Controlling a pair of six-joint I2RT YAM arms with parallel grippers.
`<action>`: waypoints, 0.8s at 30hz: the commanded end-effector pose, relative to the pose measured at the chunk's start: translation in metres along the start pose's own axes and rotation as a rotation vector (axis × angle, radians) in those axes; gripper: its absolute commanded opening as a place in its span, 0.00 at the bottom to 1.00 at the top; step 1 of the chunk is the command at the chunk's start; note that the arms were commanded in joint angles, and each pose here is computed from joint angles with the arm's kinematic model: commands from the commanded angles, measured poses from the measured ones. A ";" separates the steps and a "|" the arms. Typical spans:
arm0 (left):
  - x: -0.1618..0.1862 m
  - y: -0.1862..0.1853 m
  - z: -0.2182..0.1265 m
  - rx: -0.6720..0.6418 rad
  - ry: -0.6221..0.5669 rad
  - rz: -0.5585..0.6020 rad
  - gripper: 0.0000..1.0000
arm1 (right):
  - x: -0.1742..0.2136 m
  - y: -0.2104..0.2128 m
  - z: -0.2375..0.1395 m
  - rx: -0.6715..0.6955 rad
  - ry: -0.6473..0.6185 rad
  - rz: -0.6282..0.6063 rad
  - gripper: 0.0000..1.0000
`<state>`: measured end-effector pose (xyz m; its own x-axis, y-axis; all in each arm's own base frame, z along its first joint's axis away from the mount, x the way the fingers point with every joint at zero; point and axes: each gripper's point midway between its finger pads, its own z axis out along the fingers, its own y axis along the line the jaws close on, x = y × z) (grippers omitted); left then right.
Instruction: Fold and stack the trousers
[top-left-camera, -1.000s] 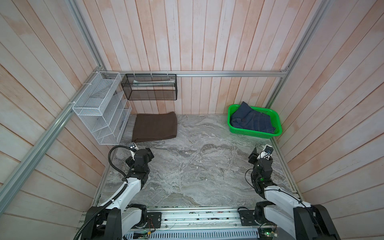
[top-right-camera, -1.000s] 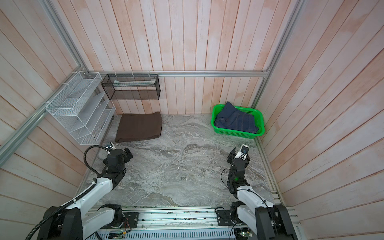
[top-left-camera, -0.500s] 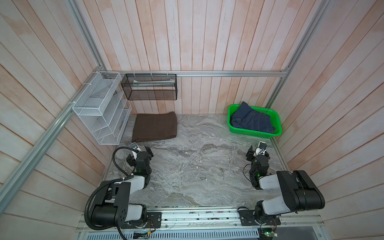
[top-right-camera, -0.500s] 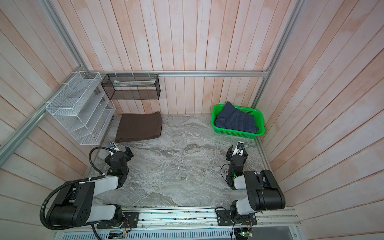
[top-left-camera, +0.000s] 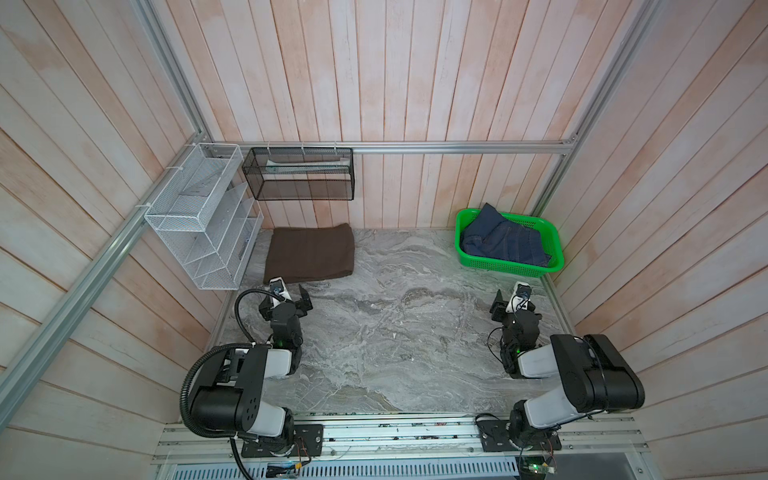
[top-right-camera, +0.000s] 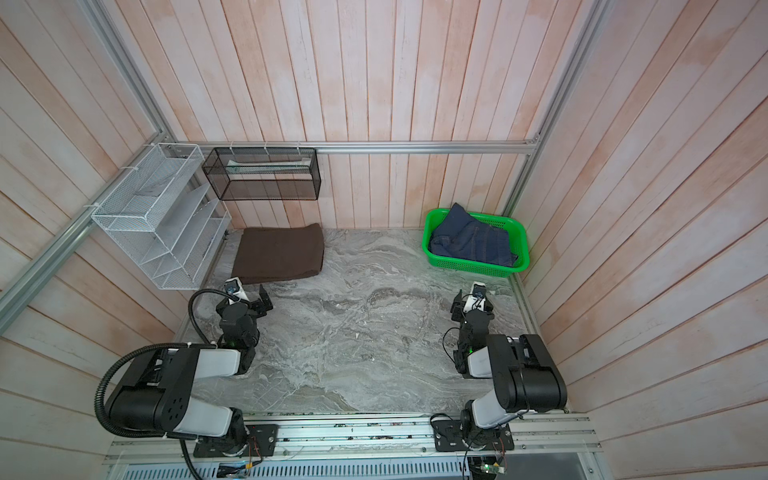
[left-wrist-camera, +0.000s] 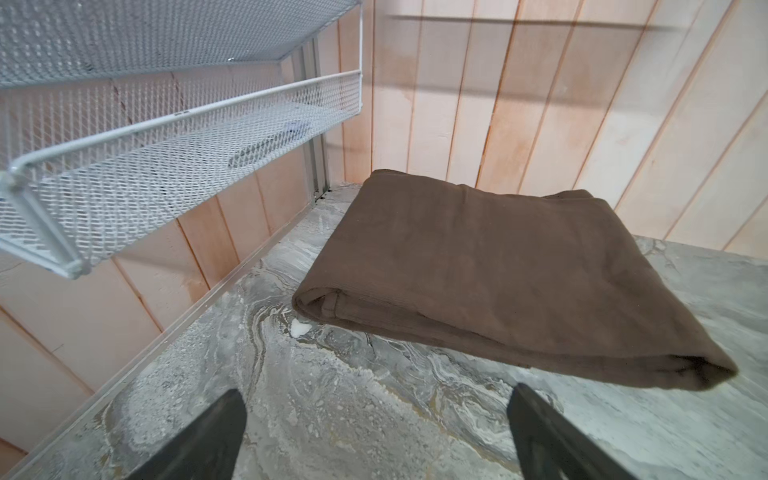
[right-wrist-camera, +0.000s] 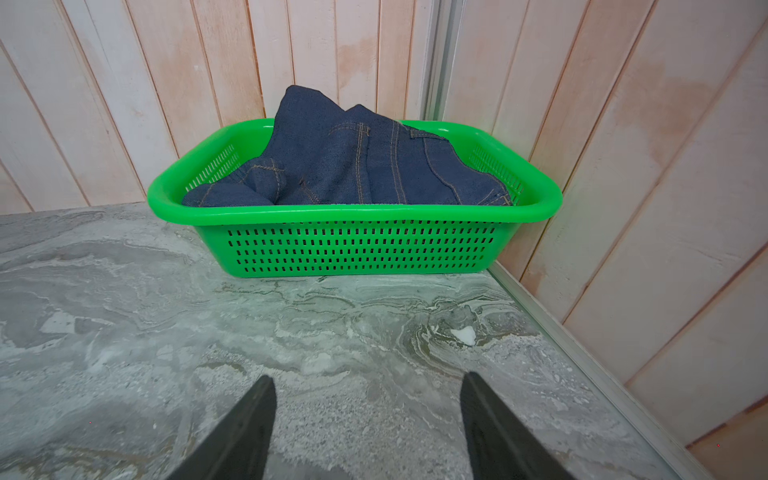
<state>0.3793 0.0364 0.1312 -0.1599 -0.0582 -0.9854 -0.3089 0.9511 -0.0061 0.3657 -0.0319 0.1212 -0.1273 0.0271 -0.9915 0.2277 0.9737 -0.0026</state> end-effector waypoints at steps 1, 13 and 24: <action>-0.009 -0.009 0.001 0.062 -0.041 0.016 1.00 | -0.008 0.002 0.002 -0.014 -0.022 0.003 0.71; 0.001 -0.012 0.002 0.135 -0.038 0.005 1.00 | -0.008 -0.007 0.004 0.035 -0.019 0.027 0.98; 0.001 -0.011 0.001 0.133 -0.044 0.005 1.00 | -0.008 -0.007 0.004 0.031 -0.017 0.027 0.98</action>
<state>0.3828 0.0264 0.1196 -0.1612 -0.0467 -0.9858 -0.1914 0.9814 -0.0152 0.3651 -0.0354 0.1198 -0.1307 0.0394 -0.9906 0.2433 0.9699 0.0065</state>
